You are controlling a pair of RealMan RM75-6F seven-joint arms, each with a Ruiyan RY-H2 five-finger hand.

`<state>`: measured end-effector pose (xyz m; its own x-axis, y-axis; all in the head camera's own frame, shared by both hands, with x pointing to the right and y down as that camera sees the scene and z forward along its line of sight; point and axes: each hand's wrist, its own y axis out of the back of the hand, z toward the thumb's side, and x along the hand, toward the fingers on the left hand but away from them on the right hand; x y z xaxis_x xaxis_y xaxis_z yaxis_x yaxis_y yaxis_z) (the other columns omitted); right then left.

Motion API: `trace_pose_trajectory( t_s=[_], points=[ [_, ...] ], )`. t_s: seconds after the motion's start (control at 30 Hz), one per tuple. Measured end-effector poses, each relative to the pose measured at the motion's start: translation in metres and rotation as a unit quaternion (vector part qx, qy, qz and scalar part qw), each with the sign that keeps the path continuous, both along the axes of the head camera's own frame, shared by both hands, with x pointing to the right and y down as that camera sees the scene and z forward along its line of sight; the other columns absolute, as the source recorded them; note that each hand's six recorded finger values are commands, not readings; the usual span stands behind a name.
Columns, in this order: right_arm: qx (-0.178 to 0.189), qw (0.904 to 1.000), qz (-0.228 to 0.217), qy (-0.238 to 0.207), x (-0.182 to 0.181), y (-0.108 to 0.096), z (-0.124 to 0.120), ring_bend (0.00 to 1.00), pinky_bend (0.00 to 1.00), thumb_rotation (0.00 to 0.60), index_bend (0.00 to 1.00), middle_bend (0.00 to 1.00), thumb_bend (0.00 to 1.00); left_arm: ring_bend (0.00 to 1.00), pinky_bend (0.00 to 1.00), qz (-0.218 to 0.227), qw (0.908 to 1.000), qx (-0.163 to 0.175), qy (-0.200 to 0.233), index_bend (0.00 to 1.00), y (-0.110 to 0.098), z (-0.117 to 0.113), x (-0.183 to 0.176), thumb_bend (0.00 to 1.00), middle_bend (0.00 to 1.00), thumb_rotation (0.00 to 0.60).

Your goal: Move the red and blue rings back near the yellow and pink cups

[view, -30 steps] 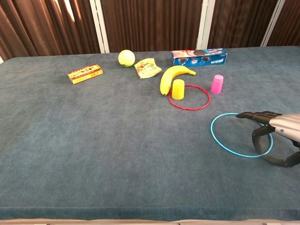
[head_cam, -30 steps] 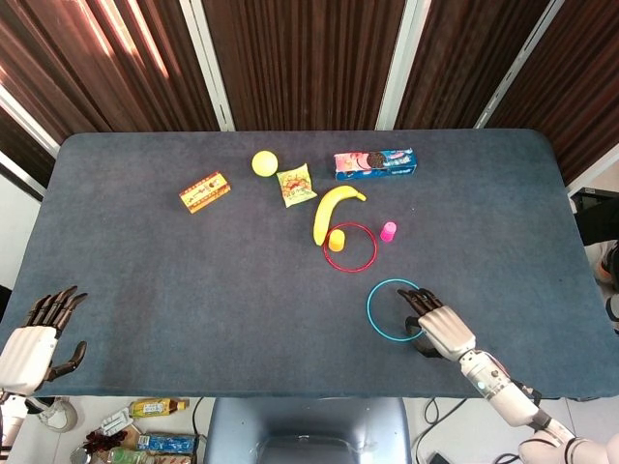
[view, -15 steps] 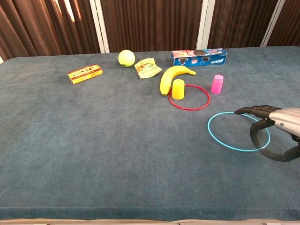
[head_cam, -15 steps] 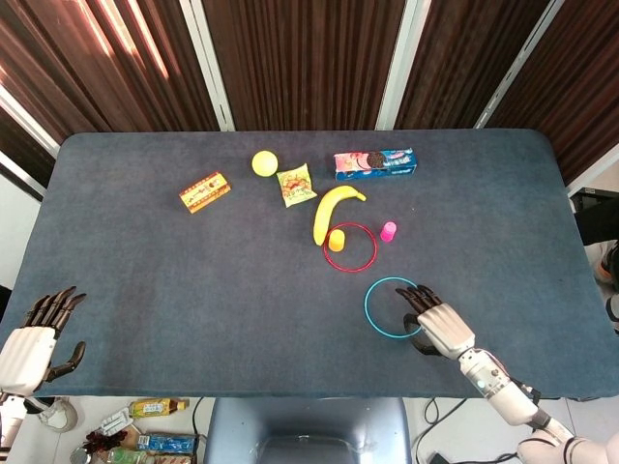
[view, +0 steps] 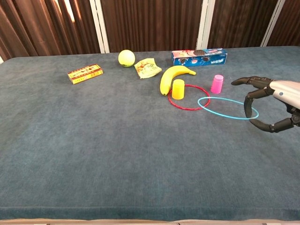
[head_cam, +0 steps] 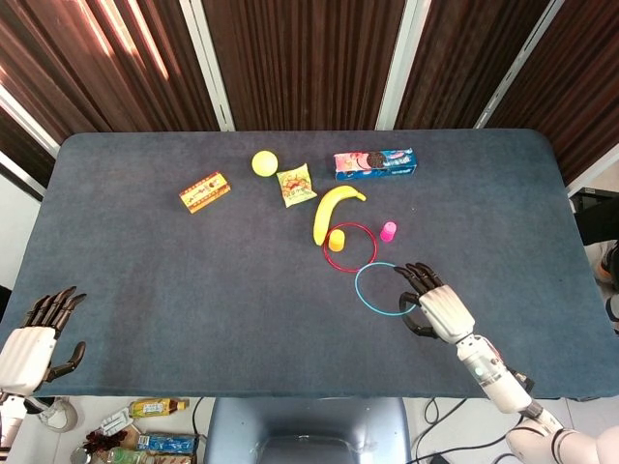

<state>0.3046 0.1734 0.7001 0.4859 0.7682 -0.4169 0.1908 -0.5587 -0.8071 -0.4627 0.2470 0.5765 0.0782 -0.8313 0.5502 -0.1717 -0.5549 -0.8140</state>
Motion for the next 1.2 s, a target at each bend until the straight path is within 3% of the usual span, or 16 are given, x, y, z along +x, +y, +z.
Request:
trace_pose_trajectory(
  t_s=[0.23, 0.43, 0.6, 0.83, 1.0, 1.2],
  points=[
    [0.047, 0.9986, 0.002, -0.026, -0.009, -0.019, -0.015, 0.00, 0.00, 0.600, 0.89, 0.18, 0.62, 0.00, 0.08, 0.000, 1.0000, -0.002, -0.001, 0.09, 0.000, 0.001, 0.000, 0.46, 0.00, 0.600],
    [0.088, 0.9961, -0.003, -0.003, -0.016, -0.043, -0.024, 0.00, 0.00, 0.600, 0.89, 0.18, 0.62, 0.00, 0.08, 0.002, 1.0000, -0.005, -0.002, 0.09, 0.000, 0.003, 0.001, 0.46, 0.00, 0.600],
    [0.087, 0.9958, 0.002, 0.031, -0.018, -0.068, -0.017, 0.00, 0.00, 0.600, 0.89, 0.18, 0.62, 0.00, 0.08, 0.003, 1.0000, -0.008, -0.003, 0.09, 0.000, 0.006, 0.003, 0.46, 0.00, 0.600],
    [0.096, 0.9879, 0.023, 0.120, 0.004, -0.104, 0.003, 0.00, 0.00, 0.600, 0.89, 0.18, 0.62, 0.00, 0.08, 0.001, 0.9999, -0.010, -0.004, 0.09, -0.002, 0.008, 0.001, 0.46, 0.00, 0.600],
    [0.083, 0.9841, 0.039, 0.152, 0.017, -0.113, 0.017, 0.00, 0.00, 0.600, 0.89, 0.18, 0.62, 0.00, 0.08, 0.000, 0.9999, -0.013, -0.006, 0.09, -0.003, 0.011, 0.001, 0.46, 0.00, 0.600],
    [0.061, 0.9844, 0.049, 0.158, 0.017, -0.117, 0.035, 0.00, 0.00, 0.600, 0.88, 0.19, 0.62, 0.00, 0.08, 0.002, 0.9999, -0.015, -0.008, 0.09, -0.003, 0.013, 0.002, 0.46, 0.00, 0.600]
  ],
)
